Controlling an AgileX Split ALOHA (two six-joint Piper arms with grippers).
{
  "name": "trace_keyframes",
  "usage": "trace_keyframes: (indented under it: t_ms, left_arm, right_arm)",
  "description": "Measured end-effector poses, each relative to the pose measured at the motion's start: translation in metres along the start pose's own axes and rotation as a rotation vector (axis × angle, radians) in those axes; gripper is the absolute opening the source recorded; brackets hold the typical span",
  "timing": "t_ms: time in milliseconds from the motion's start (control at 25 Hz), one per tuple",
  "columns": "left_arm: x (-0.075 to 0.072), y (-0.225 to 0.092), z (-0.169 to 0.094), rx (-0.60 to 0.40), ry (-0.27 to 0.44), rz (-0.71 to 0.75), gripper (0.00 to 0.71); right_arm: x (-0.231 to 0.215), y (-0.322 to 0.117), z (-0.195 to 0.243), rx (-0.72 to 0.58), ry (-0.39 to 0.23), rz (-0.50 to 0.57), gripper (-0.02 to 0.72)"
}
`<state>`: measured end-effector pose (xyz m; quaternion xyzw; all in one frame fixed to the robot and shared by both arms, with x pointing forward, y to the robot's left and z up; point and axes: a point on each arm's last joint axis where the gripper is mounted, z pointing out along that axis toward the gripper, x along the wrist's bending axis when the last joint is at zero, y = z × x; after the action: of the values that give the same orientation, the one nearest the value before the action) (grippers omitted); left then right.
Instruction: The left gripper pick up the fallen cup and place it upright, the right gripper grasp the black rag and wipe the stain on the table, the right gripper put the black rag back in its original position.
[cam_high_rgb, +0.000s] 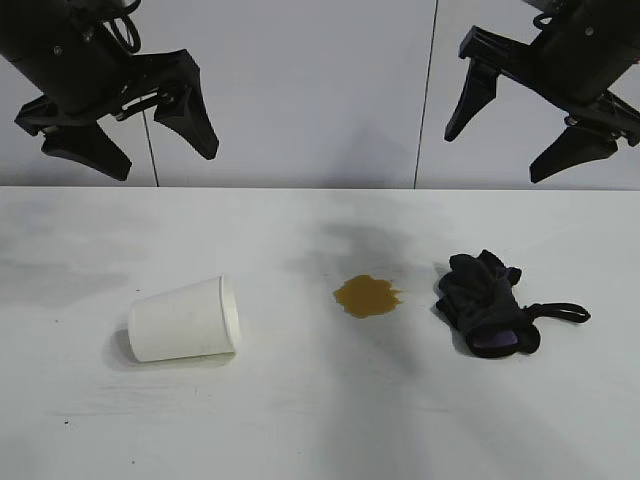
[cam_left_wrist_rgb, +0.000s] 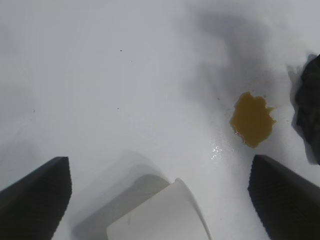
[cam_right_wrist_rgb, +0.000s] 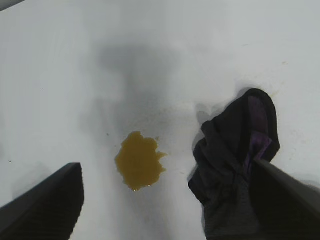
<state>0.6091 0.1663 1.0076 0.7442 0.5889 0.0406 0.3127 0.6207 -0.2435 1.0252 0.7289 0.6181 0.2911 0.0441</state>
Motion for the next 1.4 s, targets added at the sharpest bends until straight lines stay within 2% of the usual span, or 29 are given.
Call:
trace_keyframes:
  t_ms: [720,960,1120,1240,1400]
  left_arm:
    - [0.000,0.000,0.000,0.000,0.000,0.000,0.694]
    - [-0.005,0.005,-0.002,-0.021,-0.047,-0.035,0.694]
    - [-0.017,0.006,-0.015,0.105,-0.110,0.231,0.694]
    - [-0.035,0.004,-0.026,0.215,-0.170,0.515,0.694]
    - [-0.060,-0.008,-0.024,0.309,-0.168,0.829,0.694]
  right_arm:
    - [0.000,0.000,0.000,0.000,0.000,0.000,0.622]
    - [0.000,0.000,0.000,0.000,0.000,0.000,0.622]
    - [0.000,-0.001,0.000,0.006,0.000,0.000,0.622]
    - [0.000,-0.002,0.000,0.019,0.000,0.000,0.622]
    - [0.000,-0.003,0.000,0.033,-0.001,-0.001,0.622]
